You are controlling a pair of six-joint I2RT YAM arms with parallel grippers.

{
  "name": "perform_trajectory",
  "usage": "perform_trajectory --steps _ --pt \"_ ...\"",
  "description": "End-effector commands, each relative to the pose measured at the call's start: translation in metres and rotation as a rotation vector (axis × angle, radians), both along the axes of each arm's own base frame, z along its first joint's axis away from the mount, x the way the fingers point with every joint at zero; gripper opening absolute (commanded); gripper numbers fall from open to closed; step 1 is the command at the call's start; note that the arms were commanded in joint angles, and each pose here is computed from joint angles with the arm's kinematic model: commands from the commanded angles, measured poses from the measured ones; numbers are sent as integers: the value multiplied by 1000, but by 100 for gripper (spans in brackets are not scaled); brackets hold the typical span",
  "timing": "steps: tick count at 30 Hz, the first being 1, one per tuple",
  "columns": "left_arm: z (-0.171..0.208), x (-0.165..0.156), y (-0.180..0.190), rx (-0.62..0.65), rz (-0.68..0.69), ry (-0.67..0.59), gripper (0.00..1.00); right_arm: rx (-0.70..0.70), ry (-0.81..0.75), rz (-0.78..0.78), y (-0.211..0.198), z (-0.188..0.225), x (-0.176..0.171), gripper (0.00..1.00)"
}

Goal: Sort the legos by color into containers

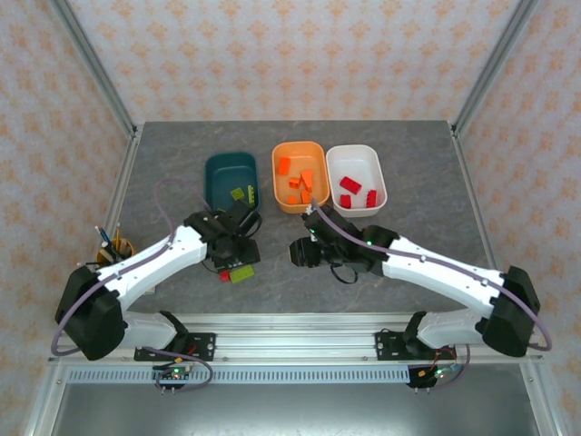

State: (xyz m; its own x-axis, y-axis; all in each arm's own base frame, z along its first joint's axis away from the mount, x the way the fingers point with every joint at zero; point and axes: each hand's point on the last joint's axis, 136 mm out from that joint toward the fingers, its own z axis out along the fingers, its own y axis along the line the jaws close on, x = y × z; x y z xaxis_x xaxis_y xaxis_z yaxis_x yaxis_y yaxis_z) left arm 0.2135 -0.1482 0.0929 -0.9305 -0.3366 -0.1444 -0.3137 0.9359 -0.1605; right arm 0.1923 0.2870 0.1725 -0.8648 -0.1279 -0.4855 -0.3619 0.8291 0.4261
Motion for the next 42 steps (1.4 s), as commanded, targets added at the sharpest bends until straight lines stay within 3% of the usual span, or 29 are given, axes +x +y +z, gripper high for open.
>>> perform_trajectory --steps 1,6,10,19,30,42 --pt "-11 12 2 40 34 -33 58 32 5 -37 -7 0 -4 43" --pt "-17 17 -3 98 -141 -7 67 48 -10 -57 -18 6 -9 43" --pt "-24 12 7 197 -279 71 68 47 -9 -61 -20 5 -10 44" --pt "-44 13 0 215 -427 131 71 82 10 -77 -17 9 -11 45" --pt "-66 13 1 246 -474 186 72 114 40 -81 -25 13 -22 51" --pt "-76 -10 -2 168 -419 231 70 113 31 -117 -32 13 -21 51"
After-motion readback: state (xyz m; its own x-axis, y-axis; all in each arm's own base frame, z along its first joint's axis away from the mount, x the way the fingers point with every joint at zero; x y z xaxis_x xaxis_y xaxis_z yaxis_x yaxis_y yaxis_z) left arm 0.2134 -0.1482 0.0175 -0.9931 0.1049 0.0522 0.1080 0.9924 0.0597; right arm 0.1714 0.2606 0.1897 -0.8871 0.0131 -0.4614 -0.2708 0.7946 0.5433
